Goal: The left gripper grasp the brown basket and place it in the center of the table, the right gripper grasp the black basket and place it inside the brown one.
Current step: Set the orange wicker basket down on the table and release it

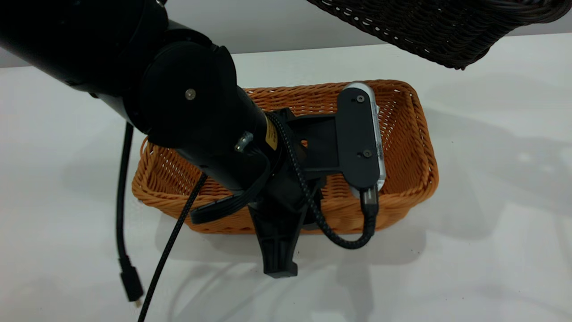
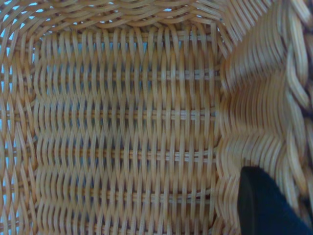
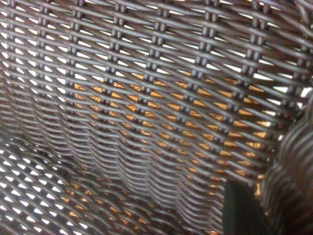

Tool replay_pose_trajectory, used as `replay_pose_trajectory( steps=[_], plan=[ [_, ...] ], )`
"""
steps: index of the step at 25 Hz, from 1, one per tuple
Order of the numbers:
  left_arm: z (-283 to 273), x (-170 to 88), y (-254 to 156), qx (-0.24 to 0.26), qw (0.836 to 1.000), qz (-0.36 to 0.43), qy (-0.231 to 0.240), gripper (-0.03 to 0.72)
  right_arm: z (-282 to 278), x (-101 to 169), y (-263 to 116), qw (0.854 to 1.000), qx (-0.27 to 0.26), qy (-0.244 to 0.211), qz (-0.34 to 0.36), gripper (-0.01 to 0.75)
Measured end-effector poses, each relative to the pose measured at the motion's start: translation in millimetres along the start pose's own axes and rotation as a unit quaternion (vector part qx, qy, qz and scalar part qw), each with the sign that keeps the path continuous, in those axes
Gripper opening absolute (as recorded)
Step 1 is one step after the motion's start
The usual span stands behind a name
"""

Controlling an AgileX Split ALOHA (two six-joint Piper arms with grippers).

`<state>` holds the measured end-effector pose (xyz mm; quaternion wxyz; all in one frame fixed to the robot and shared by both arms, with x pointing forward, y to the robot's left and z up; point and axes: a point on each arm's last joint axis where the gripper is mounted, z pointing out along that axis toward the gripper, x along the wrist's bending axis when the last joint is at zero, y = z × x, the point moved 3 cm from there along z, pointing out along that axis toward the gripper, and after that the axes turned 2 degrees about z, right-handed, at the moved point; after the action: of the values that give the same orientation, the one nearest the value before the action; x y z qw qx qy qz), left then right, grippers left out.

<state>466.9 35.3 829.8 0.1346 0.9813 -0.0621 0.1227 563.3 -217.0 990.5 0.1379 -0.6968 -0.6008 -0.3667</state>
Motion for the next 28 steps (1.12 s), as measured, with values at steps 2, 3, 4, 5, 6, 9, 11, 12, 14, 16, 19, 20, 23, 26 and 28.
replay_pose_trajectory(
  steps=[2, 3, 4, 5, 6, 9, 11, 12, 14, 16, 19, 20, 23, 26, 28],
  plan=[
    [0.0, -1.8, -1.5, 0.006, 1.0, 0.013, -0.008, 0.089, 0.0, -0.1, -0.8, 1.0, 0.003, 0.0, -0.001, 0.227],
    [0.0, -2.5, -2.0, 0.008, 1.0, 0.018, -0.01, 0.089, 0.0, 0.0, -1.1, 1.0, 0.004, 0.0, -0.002, 0.227],
    [-0.1, -2.8, -2.3, 0.009, 1.0, 0.024, -0.012, 0.091, 0.0, 0.1, -1.2, 1.0, 0.005, 0.0, -0.002, 0.227],
    [-0.4, -2.9, -2.3, 0.01, 1.0, 0.027, -0.013, 0.101, 0.0, 0.1, -1.2, 1.0, 0.005, 0.0, -0.002, 0.227],
    [-0.4, -2.9, -2.3, 0.01, 1.0, 0.027, -0.013, 0.117, 0.0, 0.1, -1.2, 1.0, 0.005, 0.0, -0.002, 0.227],
    [-0.4, -1.9, -1.5, 0.006, 1.0, 0.028, -0.008, 0.23, 0.0, 0.1, -1.2, 1.0, 0.005, 0.0, -0.002, 0.227],
    [-0.4, -1.1, -0.8, 0.004, 1.0, 0.029, -0.005, 0.338, 0.0, 0.1, -1.2, 1.0, 0.005, 0.0, -0.002, 0.227],
    [-0.4, -0.7, -0.5, 0.002, 1.0, 0.029, -0.003, 0.389, 0.0, 0.1, -1.2, 1.0, 0.005, 0.0, -0.002, 0.227],
    [-0.3, -0.5, -0.4, 0.002, 1.0, 0.029, -0.002, 0.469, 0.0, 0.0, -1.1, 1.0, 0.005, 0.0, -0.002, 0.227],
    [-0.4, -1.3, -1.0, 0.004, 1.0, 0.029, -0.006, 0.522, 0.0, 0.0, -1.1, 1.0, 0.005, 0.0, -0.002, 0.227],
    [-0.7, -1.8, -1.4, 0.006, 1.0, 0.029, -0.008, 0.554, 0.0, 0.2, -1.5, 1.0, 0.006, 0.001, -0.002, 0.227],
    [-1.4, -1.4, -1.1, 0.005, 1.0, 0.029, -0.007, 0.555, 0.0, 0.4, -2.0, 1.0, 0.008, 0.002, -0.002, 0.227],
    [-11.5, 2.7, 2.7, -0.004, 1.0, 0.031, 0.004, 0.556, 0.0, -0.5, -3.0, 1.0, 0.012, -0.002, -0.006, 0.227],
    [-27.6, 7.0, 7.5, -0.015, 0.999, 0.03, 0.016, 0.557, 0.0, -0.8, -2.6, 1.0, 0.011, -0.003, -0.007, 0.227],
    [-38.9, 7.4, 8.5, -0.015, 0.999, 0.024, 0.014, 0.557, 0.0, -0.8, -2.6, 1.0, 0.011, -0.003, -0.007, 0.227]
  ],
)
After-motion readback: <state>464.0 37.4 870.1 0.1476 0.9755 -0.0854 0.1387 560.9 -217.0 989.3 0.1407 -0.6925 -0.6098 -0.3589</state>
